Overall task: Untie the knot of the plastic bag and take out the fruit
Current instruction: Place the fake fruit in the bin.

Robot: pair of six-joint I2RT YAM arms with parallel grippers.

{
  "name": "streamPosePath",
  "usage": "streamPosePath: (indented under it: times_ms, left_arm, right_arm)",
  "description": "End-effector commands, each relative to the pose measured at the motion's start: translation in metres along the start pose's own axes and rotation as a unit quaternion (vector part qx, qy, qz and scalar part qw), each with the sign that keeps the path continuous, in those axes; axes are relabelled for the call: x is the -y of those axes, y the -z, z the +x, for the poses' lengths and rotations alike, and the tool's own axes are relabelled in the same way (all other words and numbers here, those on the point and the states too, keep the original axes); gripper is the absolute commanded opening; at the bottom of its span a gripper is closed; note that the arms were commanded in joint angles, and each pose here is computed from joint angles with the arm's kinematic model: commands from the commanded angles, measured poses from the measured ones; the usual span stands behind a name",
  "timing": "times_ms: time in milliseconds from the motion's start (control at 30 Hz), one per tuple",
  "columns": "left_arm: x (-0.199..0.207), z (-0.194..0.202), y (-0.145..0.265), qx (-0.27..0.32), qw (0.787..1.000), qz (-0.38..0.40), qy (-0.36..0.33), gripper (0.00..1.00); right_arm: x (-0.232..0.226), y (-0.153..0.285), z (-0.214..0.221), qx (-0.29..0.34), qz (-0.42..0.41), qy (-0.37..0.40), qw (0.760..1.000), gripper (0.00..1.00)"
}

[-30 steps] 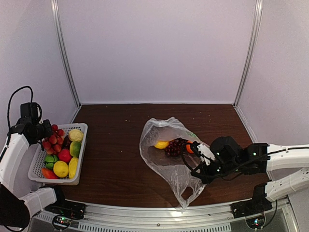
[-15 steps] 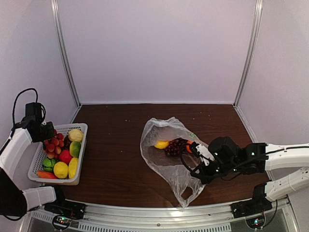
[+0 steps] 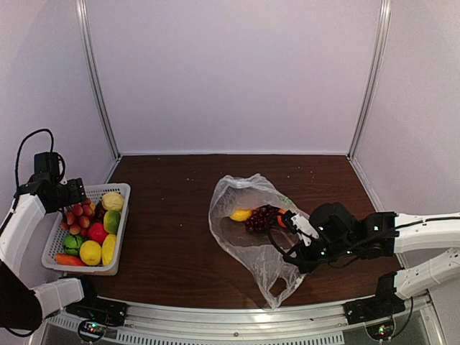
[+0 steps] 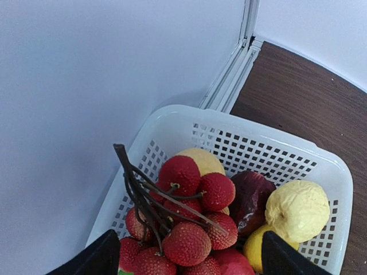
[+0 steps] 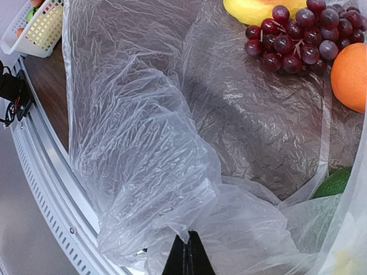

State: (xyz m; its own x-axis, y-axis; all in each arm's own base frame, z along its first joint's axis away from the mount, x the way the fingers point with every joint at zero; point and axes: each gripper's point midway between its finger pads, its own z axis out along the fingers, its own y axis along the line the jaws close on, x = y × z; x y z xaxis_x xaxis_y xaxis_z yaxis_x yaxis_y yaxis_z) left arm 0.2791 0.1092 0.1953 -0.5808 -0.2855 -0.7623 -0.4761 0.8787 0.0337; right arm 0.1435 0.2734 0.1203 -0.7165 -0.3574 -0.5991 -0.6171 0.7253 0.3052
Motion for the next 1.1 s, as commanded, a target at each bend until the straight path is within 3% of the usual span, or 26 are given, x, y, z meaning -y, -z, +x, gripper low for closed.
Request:
streamPosePath:
  times_ms: [0, 200, 367, 700, 833, 1000, 1067]
  left_arm:
    - [0.007, -0.022, 0.013, 0.046, 0.999, 0.03, 0.0, 0.9]
    - [0.057, -0.025, 0.042, 0.048, 0.982, 0.179, -0.029, 0.93]
    - [0.095, -0.028, 0.07, 0.04, 0.968, 0.242, -0.06, 0.93]
    - [0.198, -0.004, 0.138, 0.001, 0.905, 0.415, -0.093, 0.92]
    - [0.242, 0.017, 0.174, -0.022, 0.856, 0.507, -0.095, 0.92]
    - [0.286, 0.045, 0.213, -0.048, 0.799, 0.592, -0.092, 0.93]
    - [0.298, 0.055, 0.222, -0.061, 0.778, 0.619, -0.087, 0.94]
  right_arm:
    - [0.0, 0.003, -0.009, 0.009, 0.007, 0.003, 1.0, 0.0]
    - [-0.001, 0.003, -0.008, -0.002, 0.007, 0.01, 1.0, 0.0]
    - [-0.007, 0.002, -0.008, -0.001, -0.009, 0.007, 1.0, 0.0]
    - [-0.005, 0.007, -0.008, 0.009, -0.009, -0.008, 1.0, 0.0]
    - [-0.009, 0.012, -0.014, 0.019, -0.019, -0.011, 1.0, 0.16]
    - [-0.02, 0.028, -0.026, 0.031, -0.039, -0.011, 0.999, 0.56]
    - [-0.026, 0.04, -0.036, 0.046, -0.051, -0.01, 0.998, 0.67]
